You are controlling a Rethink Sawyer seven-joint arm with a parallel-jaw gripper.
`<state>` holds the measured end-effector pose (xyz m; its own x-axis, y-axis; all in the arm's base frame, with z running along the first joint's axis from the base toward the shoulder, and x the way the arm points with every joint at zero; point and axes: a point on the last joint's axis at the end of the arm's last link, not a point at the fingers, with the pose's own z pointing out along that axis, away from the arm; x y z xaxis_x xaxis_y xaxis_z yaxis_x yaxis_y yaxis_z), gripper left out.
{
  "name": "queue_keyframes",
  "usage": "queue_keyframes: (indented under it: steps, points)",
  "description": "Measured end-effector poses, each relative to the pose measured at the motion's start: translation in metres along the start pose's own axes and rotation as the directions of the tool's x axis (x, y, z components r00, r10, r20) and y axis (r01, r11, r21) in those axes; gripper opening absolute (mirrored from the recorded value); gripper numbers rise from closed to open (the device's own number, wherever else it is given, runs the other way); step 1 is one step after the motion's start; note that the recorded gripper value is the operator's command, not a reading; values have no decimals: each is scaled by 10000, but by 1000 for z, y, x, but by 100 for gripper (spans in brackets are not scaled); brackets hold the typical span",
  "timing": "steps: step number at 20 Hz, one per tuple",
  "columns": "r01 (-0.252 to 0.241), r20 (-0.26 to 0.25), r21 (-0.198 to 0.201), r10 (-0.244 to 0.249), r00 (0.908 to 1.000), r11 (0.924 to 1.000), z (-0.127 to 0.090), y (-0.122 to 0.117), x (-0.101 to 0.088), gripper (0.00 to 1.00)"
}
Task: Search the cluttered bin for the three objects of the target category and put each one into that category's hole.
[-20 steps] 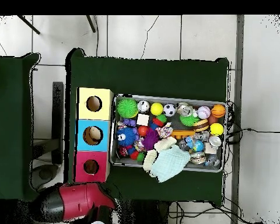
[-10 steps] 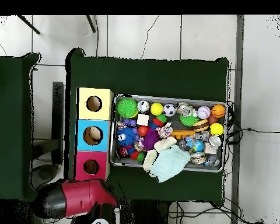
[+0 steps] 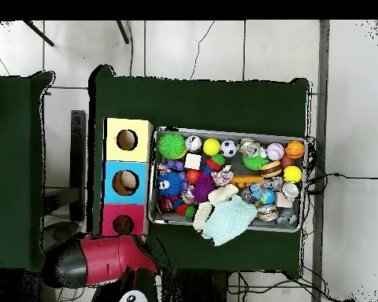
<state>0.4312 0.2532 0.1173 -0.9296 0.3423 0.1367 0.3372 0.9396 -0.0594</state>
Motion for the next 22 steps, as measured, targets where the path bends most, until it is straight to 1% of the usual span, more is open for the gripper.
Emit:
queue_keyframes:
  steps: [15,22]
  points:
    - [-256,275,-354,265,9993,9990,-11,14,-19,0]
    - [-367,289,-396,379,9989,9985,-12,12,-24,0]
